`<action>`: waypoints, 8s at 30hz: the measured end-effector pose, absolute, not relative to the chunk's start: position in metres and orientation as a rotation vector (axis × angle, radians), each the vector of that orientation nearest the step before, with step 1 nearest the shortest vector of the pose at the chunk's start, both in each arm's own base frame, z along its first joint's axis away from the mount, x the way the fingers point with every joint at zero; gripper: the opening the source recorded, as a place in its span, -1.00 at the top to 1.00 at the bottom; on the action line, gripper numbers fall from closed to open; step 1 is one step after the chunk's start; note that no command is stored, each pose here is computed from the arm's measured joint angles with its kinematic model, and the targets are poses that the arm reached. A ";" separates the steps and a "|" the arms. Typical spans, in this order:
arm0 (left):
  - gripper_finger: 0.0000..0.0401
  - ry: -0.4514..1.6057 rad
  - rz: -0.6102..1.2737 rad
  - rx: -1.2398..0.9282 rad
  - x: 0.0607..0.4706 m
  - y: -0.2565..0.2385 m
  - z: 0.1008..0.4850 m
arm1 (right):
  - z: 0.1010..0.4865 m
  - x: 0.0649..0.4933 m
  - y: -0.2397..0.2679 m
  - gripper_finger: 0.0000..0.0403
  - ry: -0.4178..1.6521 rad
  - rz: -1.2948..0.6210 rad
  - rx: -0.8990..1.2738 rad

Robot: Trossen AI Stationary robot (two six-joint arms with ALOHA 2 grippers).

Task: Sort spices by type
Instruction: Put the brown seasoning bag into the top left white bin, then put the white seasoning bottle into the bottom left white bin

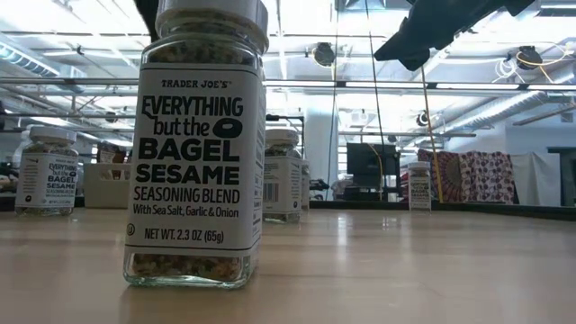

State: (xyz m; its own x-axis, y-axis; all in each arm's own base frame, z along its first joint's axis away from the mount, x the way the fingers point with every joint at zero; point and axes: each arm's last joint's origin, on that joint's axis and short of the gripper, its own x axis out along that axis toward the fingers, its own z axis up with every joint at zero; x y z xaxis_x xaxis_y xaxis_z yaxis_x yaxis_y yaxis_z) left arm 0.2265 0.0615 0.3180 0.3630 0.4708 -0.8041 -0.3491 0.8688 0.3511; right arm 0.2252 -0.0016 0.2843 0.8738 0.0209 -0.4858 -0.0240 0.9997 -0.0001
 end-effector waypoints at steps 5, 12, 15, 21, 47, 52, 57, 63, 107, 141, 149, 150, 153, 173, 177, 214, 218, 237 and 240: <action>1.00 1.045 0.526 0.025 0.213 0.077 0.285 | 0.285 0.225 -0.002 1.00 0.505 0.024 -0.010; 1.00 1.032 0.484 -0.038 0.209 0.083 0.240 | 0.285 0.225 -0.002 1.00 0.504 0.022 -0.013; 1.00 1.024 0.472 -0.063 0.207 0.084 0.225 | 0.285 0.225 -0.002 1.00 0.503 0.022 -0.013; 0.98 1.050 0.470 -0.093 0.202 0.083 0.212 | 0.285 0.225 -0.002 1.00 0.503 0.022 -0.013; 0.90 1.003 0.351 -0.165 0.206 0.080 0.212 | 0.285 0.225 -0.002 1.00 0.503 0.023 -0.020; 0.98 1.007 0.352 -0.146 0.206 0.080 0.212 | 0.285 0.225 -0.002 1.00 0.503 0.023 -0.020; 0.99 0.999 0.359 -0.108 0.208 0.081 0.220 | 0.285 0.225 -0.002 1.00 0.503 0.023 -0.020; 0.99 0.951 0.344 -0.043 0.217 0.079 0.249 | 0.285 0.225 -0.002 1.00 0.502 0.026 -0.029; 1.00 1.293 0.756 0.218 0.150 0.108 0.329 | 0.285 0.225 -0.002 1.00 0.502 0.027 -0.035; 1.00 1.594 0.400 0.587 0.148 0.115 0.237 | 0.285 0.226 -0.002 1.00 0.502 0.028 -0.039; 1.00 1.612 0.400 0.621 0.147 0.115 0.229 | 0.285 0.226 -0.002 1.00 0.502 0.029 -0.042; 1.00 1.610 0.402 0.617 0.147 0.115 0.229 | 0.285 0.226 -0.002 1.00 0.501 0.029 -0.042; 0.93 1.594 0.414 0.614 0.148 0.116 0.230 | 0.285 0.226 -0.002 1.00 0.501 0.029 -0.042; -0.15 1.538 0.442 0.701 0.160 0.109 0.249 | 0.285 0.226 -0.002 1.00 0.502 0.033 -0.058; -0.16 1.430 0.442 0.729 0.172 0.103 0.273 | 0.285 0.226 -0.002 1.00 0.502 0.033 -0.058; -0.16 0.633 0.043 0.016 0.229 -0.040 0.290 | 0.285 0.226 -0.002 1.00 0.496 0.015 0.014; -0.16 0.545 0.015 0.067 0.230 -0.051 0.265 | 0.285 0.226 -0.002 1.00 0.502 -0.012 0.112; -0.16 0.252 0.087 0.114 0.267 -0.054 0.237 | 0.285 0.226 -0.001 1.00 0.491 -0.111 0.191; -0.16 0.353 0.102 0.156 0.286 -0.053 0.255 | 0.285 0.226 -0.001 1.00 0.492 -0.108 0.187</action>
